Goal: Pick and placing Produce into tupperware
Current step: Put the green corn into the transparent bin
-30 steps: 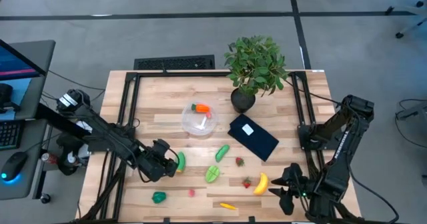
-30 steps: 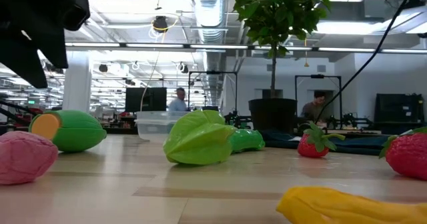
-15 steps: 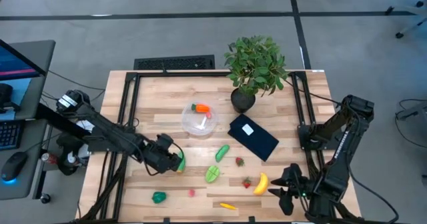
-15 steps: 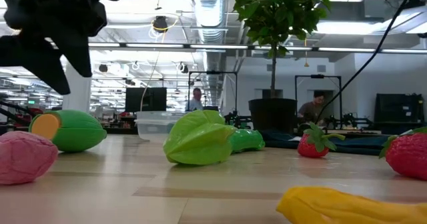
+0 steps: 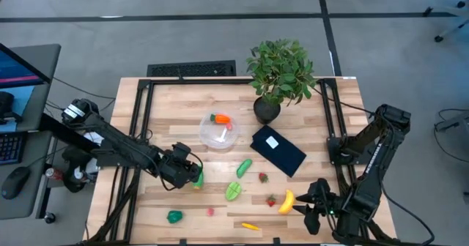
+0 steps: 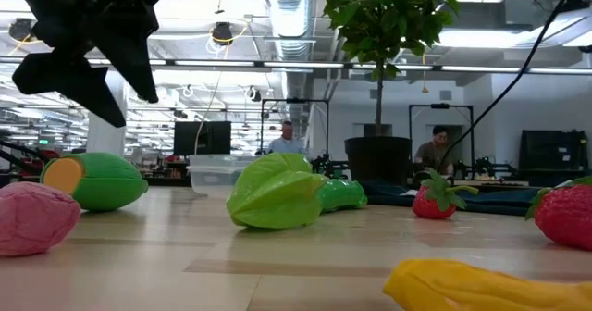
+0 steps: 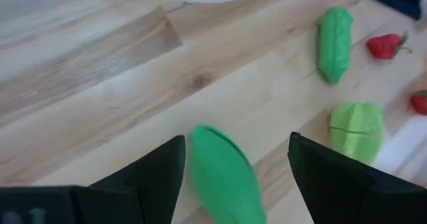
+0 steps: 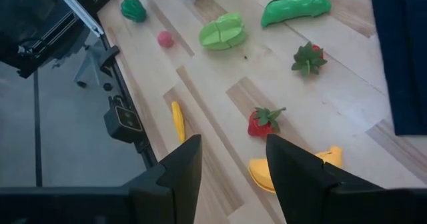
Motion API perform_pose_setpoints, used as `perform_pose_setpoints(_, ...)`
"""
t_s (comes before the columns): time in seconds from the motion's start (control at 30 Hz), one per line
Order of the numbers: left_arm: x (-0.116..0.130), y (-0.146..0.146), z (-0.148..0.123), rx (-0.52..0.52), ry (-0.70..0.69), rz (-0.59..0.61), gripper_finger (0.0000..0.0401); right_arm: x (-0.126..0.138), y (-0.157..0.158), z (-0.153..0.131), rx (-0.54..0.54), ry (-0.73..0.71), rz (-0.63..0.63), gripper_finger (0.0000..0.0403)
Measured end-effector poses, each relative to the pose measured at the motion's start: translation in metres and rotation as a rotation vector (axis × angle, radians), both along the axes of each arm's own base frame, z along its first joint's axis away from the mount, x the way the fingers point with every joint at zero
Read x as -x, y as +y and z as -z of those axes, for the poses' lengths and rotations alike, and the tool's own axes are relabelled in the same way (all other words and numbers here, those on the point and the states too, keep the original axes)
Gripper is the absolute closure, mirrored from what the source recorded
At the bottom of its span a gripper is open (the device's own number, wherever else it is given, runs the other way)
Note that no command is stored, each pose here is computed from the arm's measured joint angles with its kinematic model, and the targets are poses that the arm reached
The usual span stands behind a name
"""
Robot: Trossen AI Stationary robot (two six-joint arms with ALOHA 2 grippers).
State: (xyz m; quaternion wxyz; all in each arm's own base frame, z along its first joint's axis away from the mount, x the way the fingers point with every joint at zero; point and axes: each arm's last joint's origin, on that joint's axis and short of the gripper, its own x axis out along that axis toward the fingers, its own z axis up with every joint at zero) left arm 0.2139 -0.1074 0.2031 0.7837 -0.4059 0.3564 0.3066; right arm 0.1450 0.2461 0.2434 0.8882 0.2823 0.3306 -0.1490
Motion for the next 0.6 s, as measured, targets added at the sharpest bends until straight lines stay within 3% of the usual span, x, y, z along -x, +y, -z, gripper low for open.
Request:
perform_pose_setpoints(0.37, -0.002, -0.002, 0.001, 0.018, 0.003, 0.028, 0.0148, 0.000, -0.001, 0.000, 0.007, 0.003, -0.001, 0.0241)
perform_pose_setpoints(0.6, -0.012, -0.011, 0.032, 0.069, 0.137, 0.032, 0.0148, 0.001, 0.001, 0.000, -0.002, -0.001, -0.002, 0.0243)
